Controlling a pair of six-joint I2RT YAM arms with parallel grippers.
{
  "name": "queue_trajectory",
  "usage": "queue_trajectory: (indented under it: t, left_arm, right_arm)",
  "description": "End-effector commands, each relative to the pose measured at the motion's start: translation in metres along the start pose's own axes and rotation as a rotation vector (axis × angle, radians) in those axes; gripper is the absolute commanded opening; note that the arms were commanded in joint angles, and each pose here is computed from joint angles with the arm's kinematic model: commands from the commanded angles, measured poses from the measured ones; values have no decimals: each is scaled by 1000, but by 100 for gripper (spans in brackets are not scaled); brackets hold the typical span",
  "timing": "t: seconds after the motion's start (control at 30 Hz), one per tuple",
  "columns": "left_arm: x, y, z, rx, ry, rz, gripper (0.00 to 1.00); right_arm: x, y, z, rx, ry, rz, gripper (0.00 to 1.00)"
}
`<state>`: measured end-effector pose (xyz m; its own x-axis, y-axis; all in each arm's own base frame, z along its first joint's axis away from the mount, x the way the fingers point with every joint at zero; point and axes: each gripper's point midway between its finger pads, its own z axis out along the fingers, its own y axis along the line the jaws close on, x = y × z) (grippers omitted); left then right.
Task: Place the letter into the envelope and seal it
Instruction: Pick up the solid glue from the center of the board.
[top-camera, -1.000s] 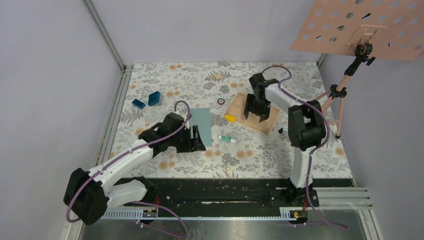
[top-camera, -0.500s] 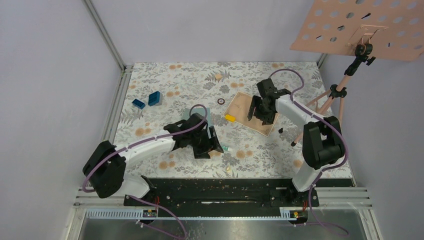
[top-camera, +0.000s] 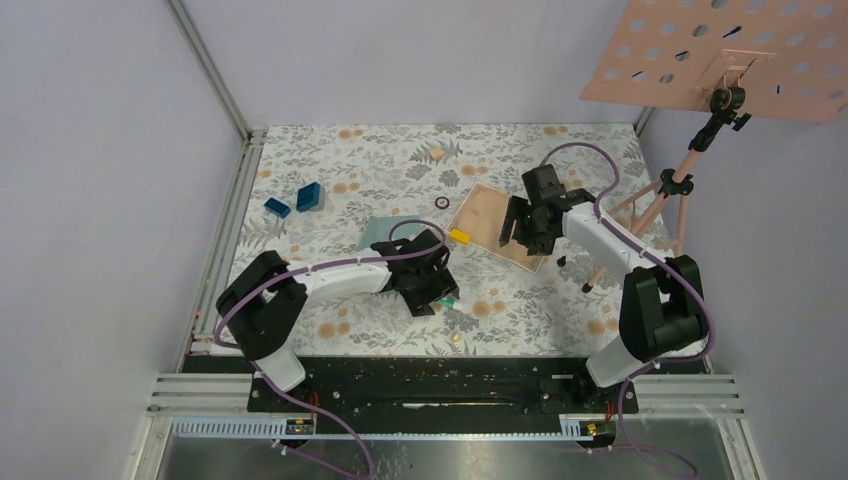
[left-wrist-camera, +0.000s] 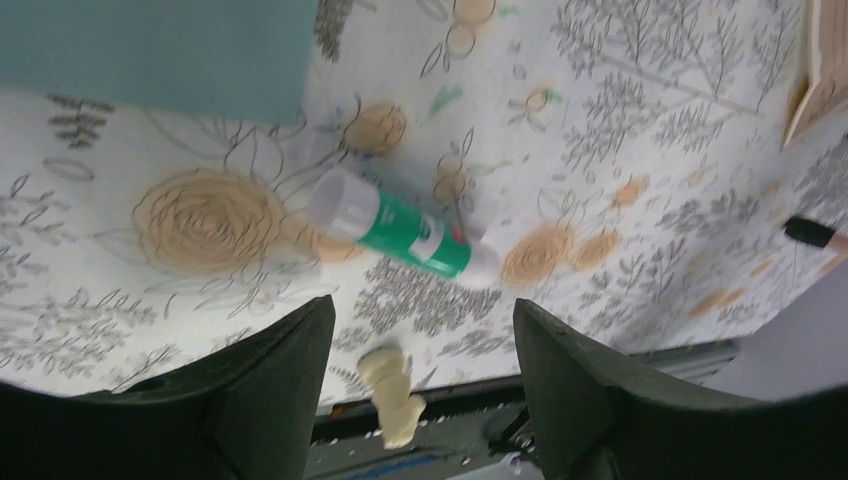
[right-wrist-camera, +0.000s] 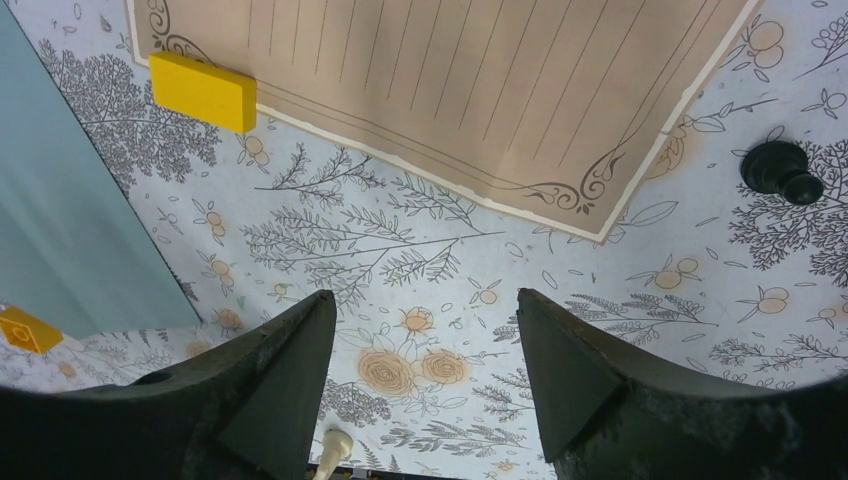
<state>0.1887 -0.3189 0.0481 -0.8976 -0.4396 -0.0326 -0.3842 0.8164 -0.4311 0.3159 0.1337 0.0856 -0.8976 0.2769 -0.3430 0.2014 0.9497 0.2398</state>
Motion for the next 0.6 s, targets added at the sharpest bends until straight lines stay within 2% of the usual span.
queue_trajectory:
  t: [0.0,0.13,0.27,0.33,0.37,0.43,0.57]
  left_arm:
    - [-22,-17,9,-23,-109,-132,66]
    - [-29,-12,18,-60,-145,-163,65]
    - [-26,3,32,-120,-132,-194,62]
    - [-25,7,39,-139,-123,-203,58]
    - [-24,8,42,-147,-115,-199,54]
    - [-21,10,44,-164,-98,-193,37]
    - [-23,8,36,-156,-112,-166,15]
  right_arm:
    - [3,3,-11,-38,-18,-34,75]
    - [9,0,-11,-36,-7,-44,75]
    - [13,-2,-9,-35,-2,-45,75]
    - [14,-2,-8,-40,1,-41,75]
    - [15,-1,-7,-42,3,-38,75]
    - [15,-1,-7,-44,7,-36,75]
    - [14,-2,-9,-40,-4,-34,75]
